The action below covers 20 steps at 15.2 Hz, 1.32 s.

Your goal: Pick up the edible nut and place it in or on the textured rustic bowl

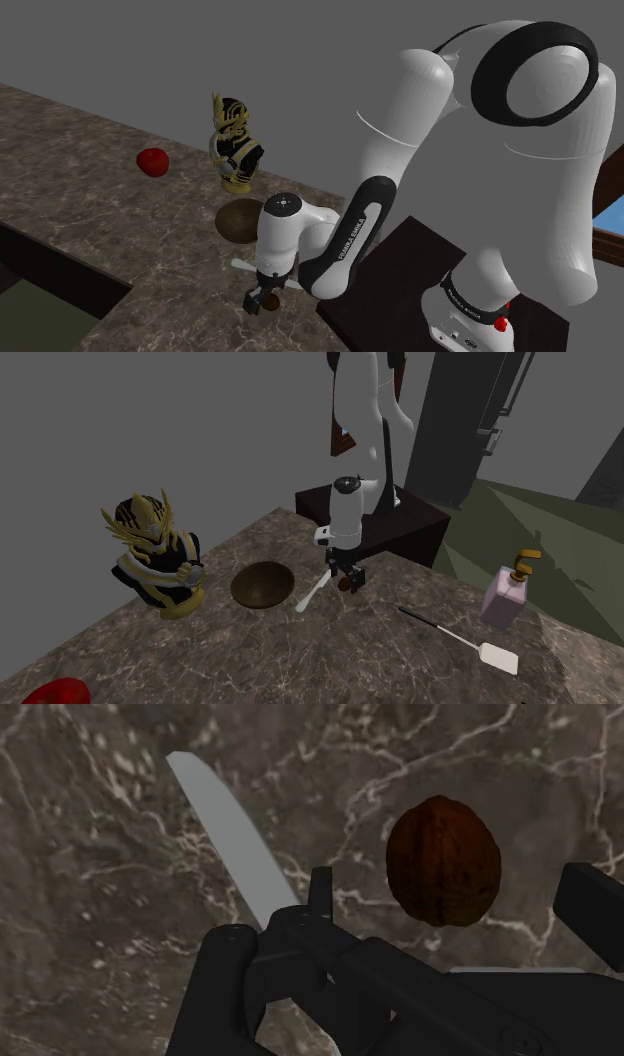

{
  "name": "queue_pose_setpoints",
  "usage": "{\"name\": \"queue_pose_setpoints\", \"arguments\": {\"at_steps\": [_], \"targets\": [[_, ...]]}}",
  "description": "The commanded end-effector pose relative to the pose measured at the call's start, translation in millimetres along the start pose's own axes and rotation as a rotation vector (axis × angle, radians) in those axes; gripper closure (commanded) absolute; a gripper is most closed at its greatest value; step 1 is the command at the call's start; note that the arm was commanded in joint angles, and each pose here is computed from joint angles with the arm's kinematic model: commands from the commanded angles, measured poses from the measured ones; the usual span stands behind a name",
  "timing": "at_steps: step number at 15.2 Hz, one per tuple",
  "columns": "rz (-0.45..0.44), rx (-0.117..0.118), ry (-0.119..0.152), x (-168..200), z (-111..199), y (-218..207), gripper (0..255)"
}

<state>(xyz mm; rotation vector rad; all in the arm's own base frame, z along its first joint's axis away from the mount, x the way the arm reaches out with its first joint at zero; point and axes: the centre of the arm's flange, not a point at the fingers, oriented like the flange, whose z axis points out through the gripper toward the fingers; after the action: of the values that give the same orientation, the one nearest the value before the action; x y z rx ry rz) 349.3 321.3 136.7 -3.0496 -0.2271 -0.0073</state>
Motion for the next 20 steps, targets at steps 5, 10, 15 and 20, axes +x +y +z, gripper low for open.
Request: {"name": "queue_pose_setpoints", "arguments": {"at_steps": [5, 10, 15, 20], "targets": [[0.000, 0.000, 0.000, 0.0, 0.0, 0.0, 255], [0.000, 0.000, 0.000, 0.0, 0.0, 0.0, 255], [0.000, 0.000, 0.000, 0.2, -15.7, -1.3, 255], [0.000, 0.000, 0.000, 0.5, -42.0, -3.5, 255]]}}
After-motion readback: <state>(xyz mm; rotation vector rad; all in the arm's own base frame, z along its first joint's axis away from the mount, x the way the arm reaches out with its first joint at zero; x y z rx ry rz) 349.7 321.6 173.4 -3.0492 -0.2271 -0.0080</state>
